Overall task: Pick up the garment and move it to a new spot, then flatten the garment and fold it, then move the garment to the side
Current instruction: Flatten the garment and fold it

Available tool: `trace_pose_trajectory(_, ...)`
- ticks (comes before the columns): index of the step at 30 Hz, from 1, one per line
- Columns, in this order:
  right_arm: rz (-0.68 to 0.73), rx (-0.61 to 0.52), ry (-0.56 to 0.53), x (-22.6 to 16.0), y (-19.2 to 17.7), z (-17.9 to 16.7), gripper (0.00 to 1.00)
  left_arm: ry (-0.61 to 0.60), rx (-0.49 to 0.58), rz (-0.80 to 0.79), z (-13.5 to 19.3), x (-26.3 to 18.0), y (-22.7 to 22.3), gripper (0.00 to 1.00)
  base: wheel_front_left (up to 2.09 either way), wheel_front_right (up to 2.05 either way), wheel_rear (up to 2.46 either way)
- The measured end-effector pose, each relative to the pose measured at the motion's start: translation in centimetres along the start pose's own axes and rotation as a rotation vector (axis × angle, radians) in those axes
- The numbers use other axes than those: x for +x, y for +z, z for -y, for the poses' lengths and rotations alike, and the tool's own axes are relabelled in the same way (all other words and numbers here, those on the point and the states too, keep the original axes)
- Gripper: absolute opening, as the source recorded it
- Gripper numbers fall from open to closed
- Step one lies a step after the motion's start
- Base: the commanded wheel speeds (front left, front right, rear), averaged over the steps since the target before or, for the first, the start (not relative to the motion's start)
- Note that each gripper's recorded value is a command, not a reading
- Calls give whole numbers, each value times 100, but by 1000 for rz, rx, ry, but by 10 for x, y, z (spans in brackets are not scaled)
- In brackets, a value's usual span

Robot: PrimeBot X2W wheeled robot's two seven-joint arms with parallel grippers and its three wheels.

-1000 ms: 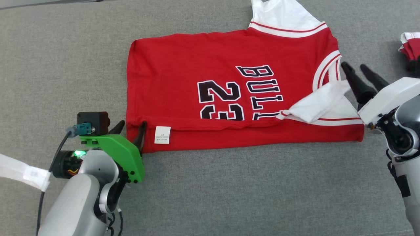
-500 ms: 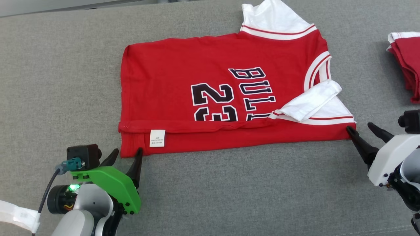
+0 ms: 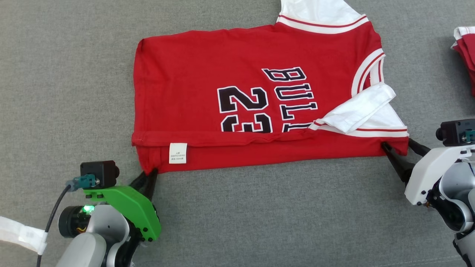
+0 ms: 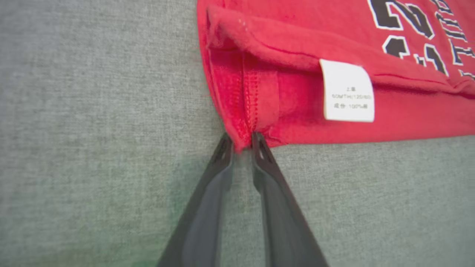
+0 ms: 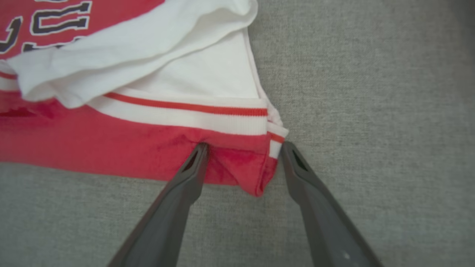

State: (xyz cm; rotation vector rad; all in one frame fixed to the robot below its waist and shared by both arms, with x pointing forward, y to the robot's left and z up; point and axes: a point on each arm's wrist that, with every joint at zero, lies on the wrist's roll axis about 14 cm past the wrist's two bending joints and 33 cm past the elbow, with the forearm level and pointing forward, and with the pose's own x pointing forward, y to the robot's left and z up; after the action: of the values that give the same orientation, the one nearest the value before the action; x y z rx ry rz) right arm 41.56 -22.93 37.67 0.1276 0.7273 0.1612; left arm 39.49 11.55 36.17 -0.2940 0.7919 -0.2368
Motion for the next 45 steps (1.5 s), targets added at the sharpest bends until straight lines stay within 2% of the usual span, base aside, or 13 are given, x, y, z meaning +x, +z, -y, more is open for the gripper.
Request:
trace_pose_trajectory(5, -34, -1, 22, 4, -4, -6, 99, -26, -12, -3, 6, 3, 0, 0, 0, 0, 0)
trace_pose_trajectory(7, -40, 9, 38, 5, -5, -10, 16, -34, -17, 3, 8, 3, 0, 0, 0, 0, 0)
trace_pose_trajectory(8, -44, 15, 49, 4, -5, -12, 0, -33, -20, 5, 8, 2, 1, 0, 0, 0, 0)
trace_pose_trajectory(14, -52, 74, 114, -10, 7, -18, 0, -90, -8, 44, 12, -13, 18, 0, 0, 0, 0)
trace_pose_trajectory(19, -42, 109, 138, -38, 30, -3, 0, -165, 18, 58, 27, -41, 30, 0, 0, 0, 0)
trace_pose_trajectory(24, -246, 143, 139, -73, -3, 16, 0, -241, -70, -45, 41, -70, 0, 0, 0, 0, 0)
trace_pose_trajectory(27, -348, 144, 137, -87, -28, 18, 0, -222, -139, -125, 35, -79, -30, 0, 0, 0, 0)
trace_pose_trajectory(32, -354, 157, 118, -89, -41, 19, 0, -191, -188, -176, 32, -82, -59, 0, 0, 0, 0)
trace_pose_trajectory(33, -359, 149, 113, -89, -44, 18, 31, -190, -192, -177, 33, -82, -62, 0, 0, 0, 0)
trace_pose_trajectory(34, -357, 130, 101, -89, -46, 20, 100, -185, -196, -178, 34, -82, -65, 36, 0, 0, 0)
trace_pose_trajectory(35, -365, 122, 94, -89, -50, 20, 100, -177, -191, -172, 32, -82, -67, 100, 0, 0, 0)
trace_pose_trajectory(40, -293, 34, 63, -89, -27, 28, 100, -120, -138, -112, 15, -82, -55, 100, 0, 0, 0)
trace_pose_trajectory(45, -104, -69, 95, -82, 50, 20, 100, -50, -21, 14, -5, -73, -5, 100, 0, 0, 0)
